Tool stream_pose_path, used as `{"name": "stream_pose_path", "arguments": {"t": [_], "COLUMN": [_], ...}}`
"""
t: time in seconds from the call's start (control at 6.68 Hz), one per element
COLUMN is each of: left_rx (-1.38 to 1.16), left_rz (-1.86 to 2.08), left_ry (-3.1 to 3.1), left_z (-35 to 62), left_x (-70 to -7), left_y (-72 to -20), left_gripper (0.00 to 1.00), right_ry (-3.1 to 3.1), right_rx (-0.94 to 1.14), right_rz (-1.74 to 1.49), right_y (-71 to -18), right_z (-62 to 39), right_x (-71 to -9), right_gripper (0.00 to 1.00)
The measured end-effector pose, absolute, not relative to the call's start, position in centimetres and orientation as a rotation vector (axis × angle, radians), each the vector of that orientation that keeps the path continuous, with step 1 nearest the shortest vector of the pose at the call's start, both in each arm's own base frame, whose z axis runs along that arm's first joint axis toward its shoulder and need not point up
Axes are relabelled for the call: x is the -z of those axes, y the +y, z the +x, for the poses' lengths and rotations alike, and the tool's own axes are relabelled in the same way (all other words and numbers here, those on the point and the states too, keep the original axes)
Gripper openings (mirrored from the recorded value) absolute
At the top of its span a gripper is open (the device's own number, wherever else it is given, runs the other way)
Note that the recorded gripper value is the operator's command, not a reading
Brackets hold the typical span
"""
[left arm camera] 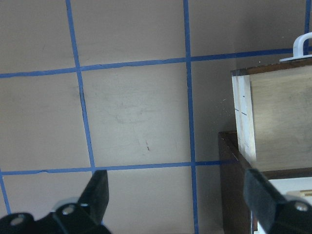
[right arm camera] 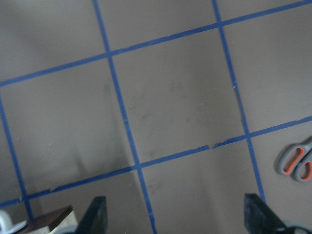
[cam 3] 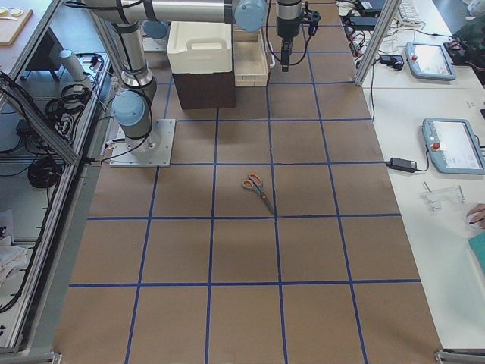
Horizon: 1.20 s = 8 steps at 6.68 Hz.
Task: Put scissors in drawer and close it
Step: 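Move the right gripper over the grey-and-orange scissors, then lower the right gripper and close it on the scissors handle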
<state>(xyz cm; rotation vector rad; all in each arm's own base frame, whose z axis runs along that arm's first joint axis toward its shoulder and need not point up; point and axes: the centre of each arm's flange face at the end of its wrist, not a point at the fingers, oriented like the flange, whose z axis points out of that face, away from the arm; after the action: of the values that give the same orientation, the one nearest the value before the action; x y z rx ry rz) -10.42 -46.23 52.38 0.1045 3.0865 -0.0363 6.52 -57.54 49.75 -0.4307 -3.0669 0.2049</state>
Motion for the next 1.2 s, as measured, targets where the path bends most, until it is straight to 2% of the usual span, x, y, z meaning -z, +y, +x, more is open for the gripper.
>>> {"name": "stream_pose_path", "arguments": {"t": [0.3,0.75,1.05,1.2], "left_rx": [0.037,0.036,0.036,0.036], "left_rz": [0.105,0.102,0.102,0.102], "left_ry": [3.086,3.087,3.086,3.087], "left_z": [-10.4,-10.4,-10.4,-10.4], "left_x": [-52.4,-52.4,-52.4,-52.4], "left_y": [-46.2,-46.2,-46.2,-46.2], "left_gripper": [1.0,1.0,1.0,1.0], "right_ry": [-2.892,-2.567,-2.663,-2.694], "right_rx": [-0.19,0.024,0.186,0.192], "right_rz": [-0.912,-1.426,-1.561,-1.581], "right_y": [-58.4,-56.9,-54.4,-52.6], "right_z": [-0.8,-10.9,-18.5,-20.9], "right_x": [-46.7,-37.8,-31.9,-29.1], "right_gripper": [1.0,0.96,0.95,0.93]}}
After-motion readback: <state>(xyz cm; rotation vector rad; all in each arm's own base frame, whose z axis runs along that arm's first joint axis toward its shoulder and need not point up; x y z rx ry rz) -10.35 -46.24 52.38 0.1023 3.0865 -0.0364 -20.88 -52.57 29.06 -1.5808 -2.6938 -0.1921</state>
